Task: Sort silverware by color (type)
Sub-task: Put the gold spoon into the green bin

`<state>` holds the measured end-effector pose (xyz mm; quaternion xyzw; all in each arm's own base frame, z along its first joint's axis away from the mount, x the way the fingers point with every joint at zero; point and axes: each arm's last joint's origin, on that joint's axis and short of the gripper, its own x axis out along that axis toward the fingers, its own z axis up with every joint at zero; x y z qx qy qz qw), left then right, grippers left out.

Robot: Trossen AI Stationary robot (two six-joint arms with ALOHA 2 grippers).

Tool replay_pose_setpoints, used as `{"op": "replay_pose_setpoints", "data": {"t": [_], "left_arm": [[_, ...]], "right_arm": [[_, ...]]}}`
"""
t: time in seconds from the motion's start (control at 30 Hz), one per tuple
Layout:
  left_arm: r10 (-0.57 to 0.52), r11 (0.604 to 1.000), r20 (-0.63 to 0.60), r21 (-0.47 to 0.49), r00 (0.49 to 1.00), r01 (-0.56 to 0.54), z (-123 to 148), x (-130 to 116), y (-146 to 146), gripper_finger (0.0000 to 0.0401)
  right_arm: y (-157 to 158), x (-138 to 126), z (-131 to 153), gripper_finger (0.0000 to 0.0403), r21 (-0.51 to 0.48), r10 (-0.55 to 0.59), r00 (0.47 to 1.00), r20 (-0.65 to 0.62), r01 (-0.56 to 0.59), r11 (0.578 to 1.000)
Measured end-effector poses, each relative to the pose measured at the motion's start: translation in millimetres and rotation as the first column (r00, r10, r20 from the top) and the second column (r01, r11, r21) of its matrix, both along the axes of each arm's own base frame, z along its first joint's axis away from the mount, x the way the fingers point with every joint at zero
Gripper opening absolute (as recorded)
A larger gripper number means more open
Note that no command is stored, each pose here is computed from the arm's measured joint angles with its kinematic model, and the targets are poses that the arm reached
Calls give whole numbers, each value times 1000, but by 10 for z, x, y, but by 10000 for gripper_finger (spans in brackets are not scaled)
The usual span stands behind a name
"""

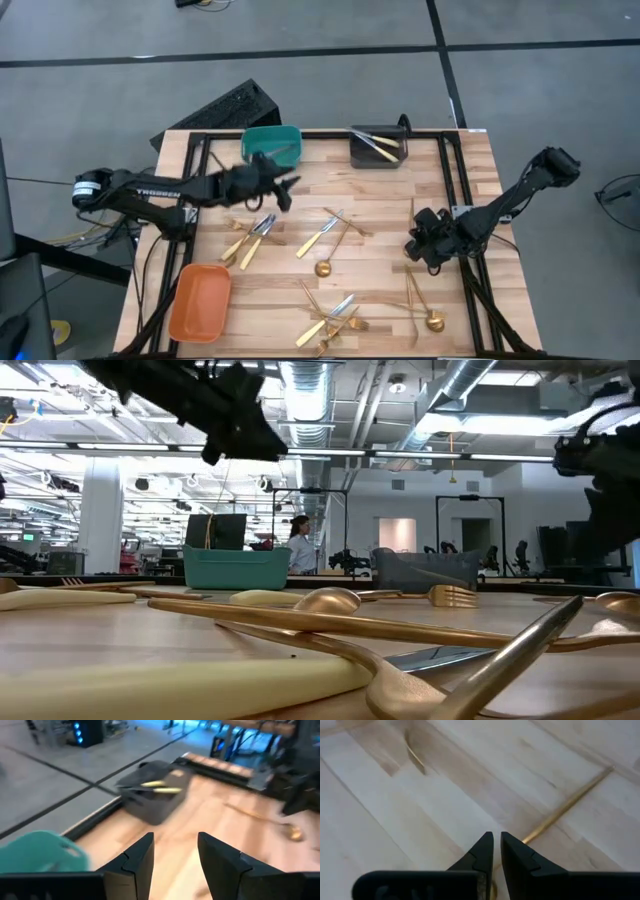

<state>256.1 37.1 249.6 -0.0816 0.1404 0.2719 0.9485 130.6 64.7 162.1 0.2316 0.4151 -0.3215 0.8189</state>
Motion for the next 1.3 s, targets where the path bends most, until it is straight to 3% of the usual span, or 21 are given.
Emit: {"op": "replay_pose_setpoints", "data": {"t": [0.17,0.27,0.4,0.5,0.63,0.73,0.8,0.87,1.07,1.2,1.3], "left_arm": [[29,999,44,-18,999,-28,-141,9,-375,137],[73,997,48,-3,996,-72,-323,44,-548,137],[61,998,51,-16,997,-60,-555,169,-679,137],[47,999,46,-21,998,-46,-674,273,-724,137],[23,1000,41,-15,999,-22,-750,390,-743,137],[-17,999,67,-28,998,19,-754,471,-727,137],[-57,997,97,-50,994,62,-749,520,-716,137],[-115,989,139,-73,984,126,-745,589,-722,137],[-218,972,201,-43,955,230,-831,784,-783,137],[-237,968,179,-41,955,248,-872,839,-805,137],[-266,962,163,-14,950,272,-868,846,-825,137]], "right_arm": [[-19,47,-119,115,-9,-54,995,-81,53,999],[-60,95,-216,151,-20,-169,979,-112,168,986],[-108,165,-346,185,-19,-300,942,-151,301,953],[-126,232,-432,189,-12,-330,925,-186,334,943],[-127,371,-450,155,-24,-236,954,-184,236,971],[-78,547,-333,94,-19,-122,980,-156,120,993],[-47,686,-176,43,-53,-66,995,-80,62,997],[-26,782,6,17,-129,-6,1000,1,7,992],[29,1046,511,20,-353,132,958,255,-35,935],[29,1067,595,18,-370,260,942,213,-168,914],[53,1012,572,48,-321,338,930,144,-279,905]]}}
